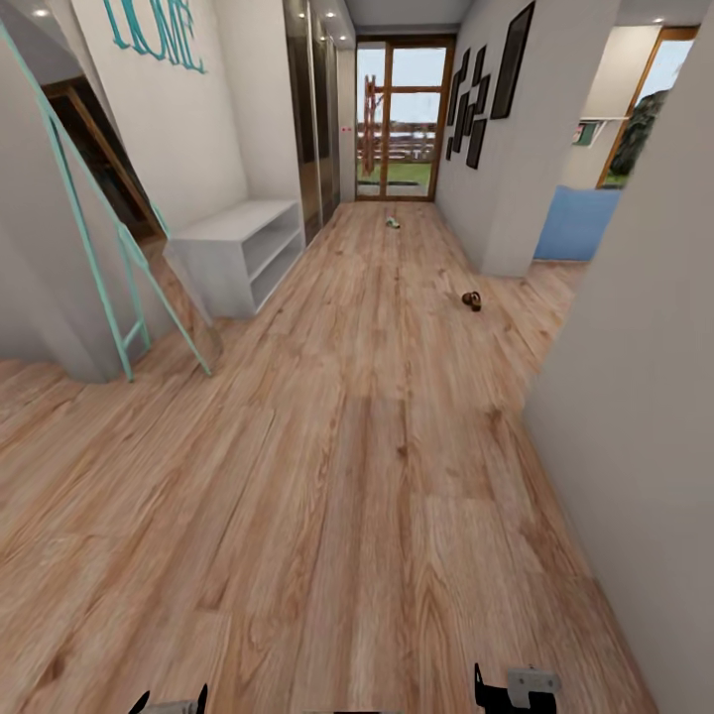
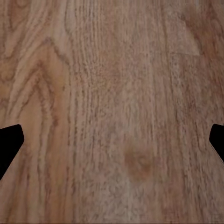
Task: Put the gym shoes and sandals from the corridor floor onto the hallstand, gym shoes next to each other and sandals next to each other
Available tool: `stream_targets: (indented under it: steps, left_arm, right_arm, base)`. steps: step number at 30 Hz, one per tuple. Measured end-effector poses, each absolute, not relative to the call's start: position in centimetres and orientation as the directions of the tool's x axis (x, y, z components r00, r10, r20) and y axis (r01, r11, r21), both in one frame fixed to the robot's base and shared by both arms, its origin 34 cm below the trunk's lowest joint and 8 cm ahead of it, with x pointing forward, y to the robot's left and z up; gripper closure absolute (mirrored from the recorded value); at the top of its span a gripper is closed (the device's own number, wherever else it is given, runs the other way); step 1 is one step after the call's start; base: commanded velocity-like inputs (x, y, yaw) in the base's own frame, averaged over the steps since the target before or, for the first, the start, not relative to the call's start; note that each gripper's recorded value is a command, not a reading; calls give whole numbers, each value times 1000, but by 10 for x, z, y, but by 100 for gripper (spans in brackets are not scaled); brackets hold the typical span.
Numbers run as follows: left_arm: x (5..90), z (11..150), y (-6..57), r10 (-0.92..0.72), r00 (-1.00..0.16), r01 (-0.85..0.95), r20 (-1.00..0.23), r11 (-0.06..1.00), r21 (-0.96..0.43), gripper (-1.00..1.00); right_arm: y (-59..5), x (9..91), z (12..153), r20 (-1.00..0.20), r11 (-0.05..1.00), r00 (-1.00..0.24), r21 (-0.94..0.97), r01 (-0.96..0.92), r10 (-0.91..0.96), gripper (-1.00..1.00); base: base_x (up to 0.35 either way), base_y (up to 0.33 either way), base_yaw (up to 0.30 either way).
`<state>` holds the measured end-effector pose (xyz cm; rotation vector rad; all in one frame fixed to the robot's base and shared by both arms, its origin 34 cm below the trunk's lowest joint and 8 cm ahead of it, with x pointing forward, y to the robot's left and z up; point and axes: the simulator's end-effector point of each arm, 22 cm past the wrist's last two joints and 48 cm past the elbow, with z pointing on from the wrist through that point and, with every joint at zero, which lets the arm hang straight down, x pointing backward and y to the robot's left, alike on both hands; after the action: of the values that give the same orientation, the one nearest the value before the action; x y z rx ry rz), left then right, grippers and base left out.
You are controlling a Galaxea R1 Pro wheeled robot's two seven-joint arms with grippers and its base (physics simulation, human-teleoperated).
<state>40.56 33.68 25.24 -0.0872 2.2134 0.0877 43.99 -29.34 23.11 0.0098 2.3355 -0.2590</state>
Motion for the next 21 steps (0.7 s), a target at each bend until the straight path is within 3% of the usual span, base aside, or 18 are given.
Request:
stream_targets:
  steps: [21]
  left_arm:
    - [405, 252, 337, -33, -600, -96, -799, 995, 31, -100]
  right_arm:
    - [-293, 440, 231, -708, 979, -702, -183, 85, -71, -100]
  base:
    - [338, 0, 0]
